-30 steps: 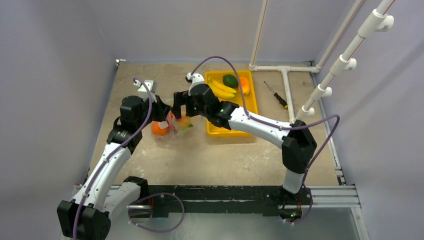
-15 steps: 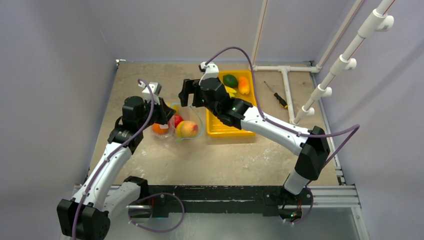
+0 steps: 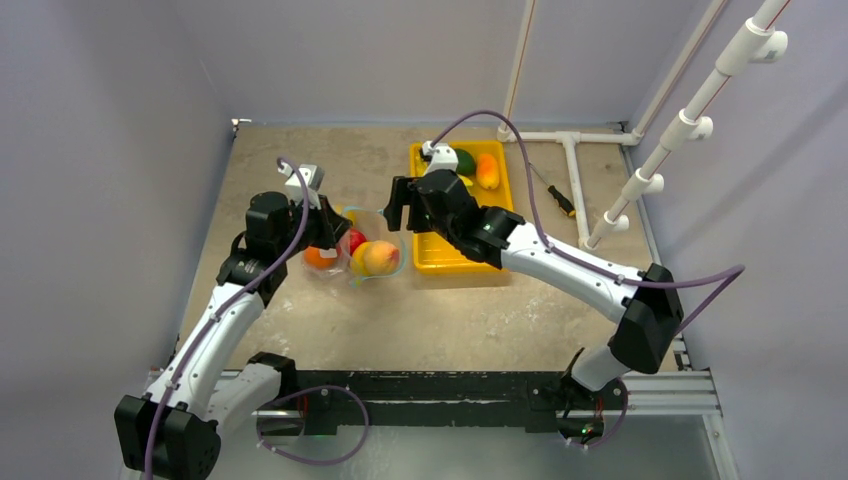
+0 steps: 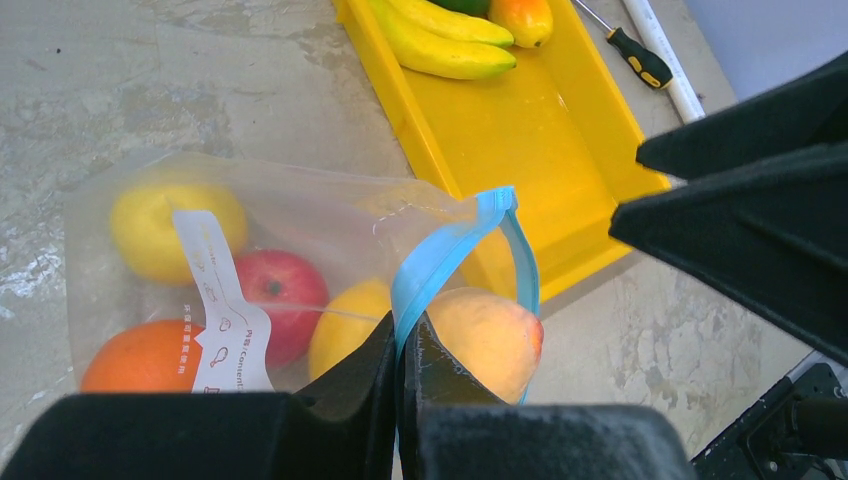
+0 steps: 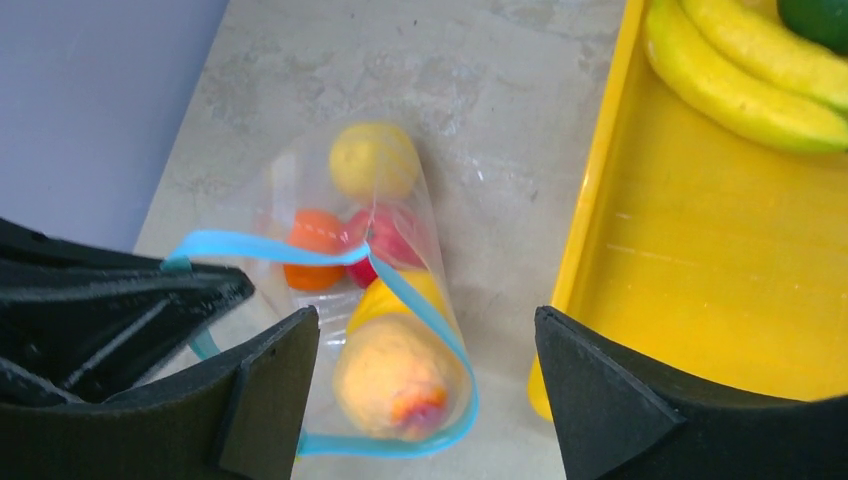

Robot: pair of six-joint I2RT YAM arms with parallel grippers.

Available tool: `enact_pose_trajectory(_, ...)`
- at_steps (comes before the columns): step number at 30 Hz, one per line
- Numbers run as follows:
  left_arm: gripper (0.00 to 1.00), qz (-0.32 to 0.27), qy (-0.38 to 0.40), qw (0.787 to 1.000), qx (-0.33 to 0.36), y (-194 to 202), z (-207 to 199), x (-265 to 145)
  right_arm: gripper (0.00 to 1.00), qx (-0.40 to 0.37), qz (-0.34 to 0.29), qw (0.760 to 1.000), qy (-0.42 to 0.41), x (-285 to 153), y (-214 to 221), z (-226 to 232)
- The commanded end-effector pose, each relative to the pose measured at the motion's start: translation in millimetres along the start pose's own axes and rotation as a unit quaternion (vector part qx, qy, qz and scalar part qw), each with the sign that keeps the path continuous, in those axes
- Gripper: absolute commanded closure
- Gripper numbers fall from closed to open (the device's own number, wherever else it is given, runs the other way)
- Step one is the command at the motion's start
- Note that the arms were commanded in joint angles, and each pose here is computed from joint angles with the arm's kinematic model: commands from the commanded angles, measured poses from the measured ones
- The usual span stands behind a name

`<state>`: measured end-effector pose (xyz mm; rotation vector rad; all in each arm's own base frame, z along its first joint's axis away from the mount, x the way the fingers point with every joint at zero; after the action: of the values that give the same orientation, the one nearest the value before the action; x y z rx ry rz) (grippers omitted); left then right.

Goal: Place the food in the zip-top bag and seal the zipper
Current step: Adjust the zipper food storage bag at the center of the board.

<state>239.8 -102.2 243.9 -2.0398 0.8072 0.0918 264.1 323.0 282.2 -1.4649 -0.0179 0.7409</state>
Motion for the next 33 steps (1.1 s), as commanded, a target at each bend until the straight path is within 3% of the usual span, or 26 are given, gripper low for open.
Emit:
enact_pose_trajectory(1,1.00,-0.002,0.015,1.000,0.001,-2.2,-5.3,0.8,0.21,0.035,0.021,0.998,-0.041,-14.5,14.7,1.4)
enact_pose_trajectory(9,1.00,0.000,0.014,1.000,-0.001,-1.4,-4.4,1.8,0.28,0.056,0.041,0.995,-0.078,-18.3,37.0,3.9)
enact_pose_trajectory(18,1.00,0.001,0.014,1.000,0.000,-1.1,-4.5,1.9,0.39,0.074,0.056,0.995,-0.038,6.9,42.7,-1.8)
enact_pose_trajectory(33,1.00,0.001,0.014,1.000,0.000,-1.1,-4.9,1.4,0.47,0.076,0.079,0.994,-0.023,45.3,62.8,-10.4)
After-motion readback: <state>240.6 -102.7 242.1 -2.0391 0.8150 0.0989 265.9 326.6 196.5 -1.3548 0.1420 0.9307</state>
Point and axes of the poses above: each gripper's point midway between its finger pads, its own x axis out along the fingers, its own z axis along the line the jaws close on, y = z × x, the point moved 7 cm from there along -x, back along the fingers, and after that the axes turned 15 degrees about -x, right-handed, at the moved point
